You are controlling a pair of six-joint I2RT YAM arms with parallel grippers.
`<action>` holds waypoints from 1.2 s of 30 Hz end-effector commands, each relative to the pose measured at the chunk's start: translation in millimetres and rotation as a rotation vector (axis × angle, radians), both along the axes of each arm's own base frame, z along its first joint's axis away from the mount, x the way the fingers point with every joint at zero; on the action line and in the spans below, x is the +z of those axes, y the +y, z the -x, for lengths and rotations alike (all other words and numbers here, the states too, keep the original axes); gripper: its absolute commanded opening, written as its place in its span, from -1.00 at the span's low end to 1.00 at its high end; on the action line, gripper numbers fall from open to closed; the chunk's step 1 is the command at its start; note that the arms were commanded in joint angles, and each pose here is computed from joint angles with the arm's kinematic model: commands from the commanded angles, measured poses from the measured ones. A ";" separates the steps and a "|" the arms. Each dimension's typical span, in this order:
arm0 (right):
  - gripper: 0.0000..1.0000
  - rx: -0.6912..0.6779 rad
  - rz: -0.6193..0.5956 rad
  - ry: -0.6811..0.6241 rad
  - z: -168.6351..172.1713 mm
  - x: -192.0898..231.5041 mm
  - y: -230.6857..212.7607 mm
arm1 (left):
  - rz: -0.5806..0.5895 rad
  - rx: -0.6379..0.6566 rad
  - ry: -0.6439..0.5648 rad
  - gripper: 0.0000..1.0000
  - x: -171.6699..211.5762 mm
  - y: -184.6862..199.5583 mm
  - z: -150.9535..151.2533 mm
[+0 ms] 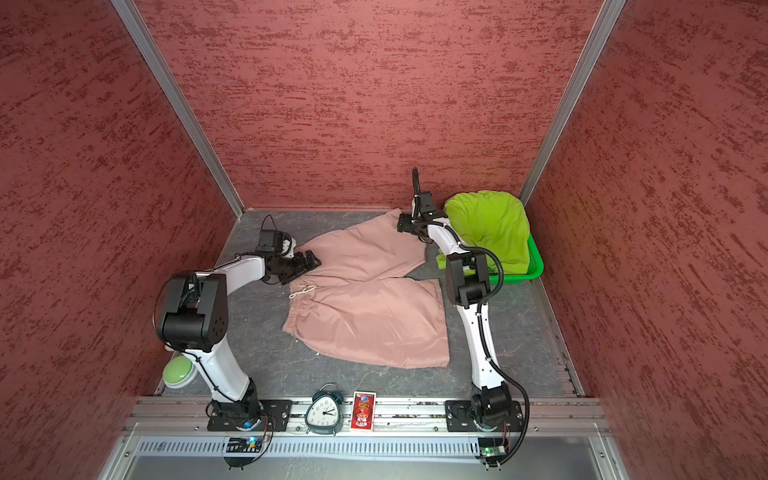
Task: Fold and stack the shorts
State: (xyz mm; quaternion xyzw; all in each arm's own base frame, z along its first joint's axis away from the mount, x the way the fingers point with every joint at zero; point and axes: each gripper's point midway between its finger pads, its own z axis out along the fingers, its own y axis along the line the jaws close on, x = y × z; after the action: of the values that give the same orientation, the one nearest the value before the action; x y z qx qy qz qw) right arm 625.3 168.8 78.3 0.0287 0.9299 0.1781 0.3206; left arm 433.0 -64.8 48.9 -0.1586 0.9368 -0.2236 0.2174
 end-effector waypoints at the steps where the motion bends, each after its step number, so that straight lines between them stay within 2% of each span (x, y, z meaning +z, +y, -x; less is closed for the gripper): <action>1: 0.65 -0.028 0.101 -0.100 13.2 62.0 -20.0 | -0.035 0.063 0.041 0.99 -7.6 34.8 0.9; 4: 0.67 -0.080 0.131 -0.129 40.6 76.6 -36.9 | -0.030 0.088 0.018 0.99 -0.1 49.5 -7.0; 7: 0.62 -0.105 0.085 -0.122 76.5 74.9 -43.2 | -0.033 0.060 -0.015 0.99 10.1 51.2 -17.5; 10: 0.45 -0.079 -0.074 -0.085 111.9 56.6 -26.9 | -0.004 0.018 -0.055 0.99 25.1 39.7 -24.4; 13: 0.42 -0.046 -0.228 -0.033 135.4 33.2 -6.3 | 0.022 -0.030 -0.100 0.99 38.9 22.7 -25.5; 15: 0.43 -0.043 -0.277 -0.012 144.2 17.6 2.5 | 0.019 -0.055 -0.102 0.99 42.5 13.4 -22.3; 18: 0.40 -0.055 -0.317 -0.011 145.3 7.8 6.4 | 0.016 -0.071 -0.097 0.99 43.0 6.8 -16.8; 20: 0.24 -0.053 -0.345 -0.027 140.9 6.4 10.0 | 0.017 -0.072 -0.095 0.99 42.8 5.4 -12.6; 23: 0.14 -0.078 -0.352 -0.036 130.5 0.1 9.6 | 0.017 -0.060 -0.077 0.99 41.5 7.4 -7.0; 33: 0.14 -0.129 -0.361 -0.051 95.1 -22.2 13.0 | 0.009 -0.057 -0.068 0.99 37.1 8.5 6.3; 36: 0.02 -0.116 -0.369 -0.051 89.8 -25.3 18.3 | 0.009 -0.059 -0.071 0.99 37.1 8.2 8.6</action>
State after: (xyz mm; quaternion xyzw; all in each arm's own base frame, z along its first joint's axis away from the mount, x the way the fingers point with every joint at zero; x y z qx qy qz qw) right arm 520.4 180.4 42.4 0.1347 0.8830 0.3140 0.3218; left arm 425.7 -57.7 76.5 -0.1335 0.9340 -0.2408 0.2277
